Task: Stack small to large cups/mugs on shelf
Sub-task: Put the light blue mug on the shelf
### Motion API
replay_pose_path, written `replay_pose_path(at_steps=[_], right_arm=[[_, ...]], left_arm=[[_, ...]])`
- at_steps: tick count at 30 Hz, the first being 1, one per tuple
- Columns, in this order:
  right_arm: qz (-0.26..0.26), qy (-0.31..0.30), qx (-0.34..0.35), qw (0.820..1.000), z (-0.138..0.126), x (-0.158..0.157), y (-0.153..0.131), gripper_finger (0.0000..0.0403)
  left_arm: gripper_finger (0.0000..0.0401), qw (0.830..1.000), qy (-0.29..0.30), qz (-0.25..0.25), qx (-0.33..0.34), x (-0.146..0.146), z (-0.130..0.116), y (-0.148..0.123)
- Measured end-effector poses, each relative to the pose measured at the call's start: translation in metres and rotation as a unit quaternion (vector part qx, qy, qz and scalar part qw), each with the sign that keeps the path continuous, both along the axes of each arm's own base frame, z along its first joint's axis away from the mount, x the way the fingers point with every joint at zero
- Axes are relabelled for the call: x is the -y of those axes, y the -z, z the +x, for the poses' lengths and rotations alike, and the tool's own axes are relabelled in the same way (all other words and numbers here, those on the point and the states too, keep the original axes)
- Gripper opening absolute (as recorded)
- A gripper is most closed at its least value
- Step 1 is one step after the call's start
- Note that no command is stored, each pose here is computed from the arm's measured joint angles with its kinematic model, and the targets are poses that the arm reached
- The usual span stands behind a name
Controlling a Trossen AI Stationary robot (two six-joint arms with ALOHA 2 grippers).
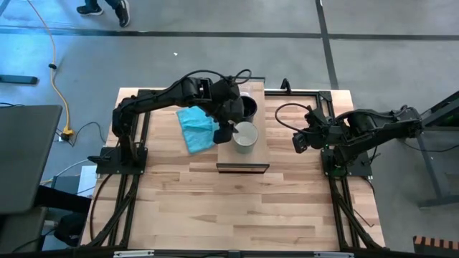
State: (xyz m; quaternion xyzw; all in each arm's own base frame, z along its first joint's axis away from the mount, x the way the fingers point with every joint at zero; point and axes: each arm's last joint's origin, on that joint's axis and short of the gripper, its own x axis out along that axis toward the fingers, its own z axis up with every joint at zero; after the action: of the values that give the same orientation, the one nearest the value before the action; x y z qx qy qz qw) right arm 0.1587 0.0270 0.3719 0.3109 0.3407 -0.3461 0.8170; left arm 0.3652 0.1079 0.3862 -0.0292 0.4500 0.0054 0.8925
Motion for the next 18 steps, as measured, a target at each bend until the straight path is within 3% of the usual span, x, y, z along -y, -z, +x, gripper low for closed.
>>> replay_pose_path(at_steps=[7, 14, 18], right_arm=[[-0.003, -0.004, -0.002, 1.000, 0.000, 0.000, 0.000, 0.0101], [-0.001, -0.008, -0.002, 1.000, 0.000, -0.001, 0.000, 0.0101], [-0.001, -0.008, -0.002, 1.000, 0.000, -0.001, 0.000, 0.0101]], left_arm=[[0.0184, 1.000, -0.011, 0.014, 0.001, -0.004, -0.008, -0.012], [0.0184, 0.996, 0.031, 0.036, -0.071, -0.006, -0.023, -0.008], [0.0184, 0.994, 0.048, 0.063, -0.078, -0.007, -0.024, -0.007]])
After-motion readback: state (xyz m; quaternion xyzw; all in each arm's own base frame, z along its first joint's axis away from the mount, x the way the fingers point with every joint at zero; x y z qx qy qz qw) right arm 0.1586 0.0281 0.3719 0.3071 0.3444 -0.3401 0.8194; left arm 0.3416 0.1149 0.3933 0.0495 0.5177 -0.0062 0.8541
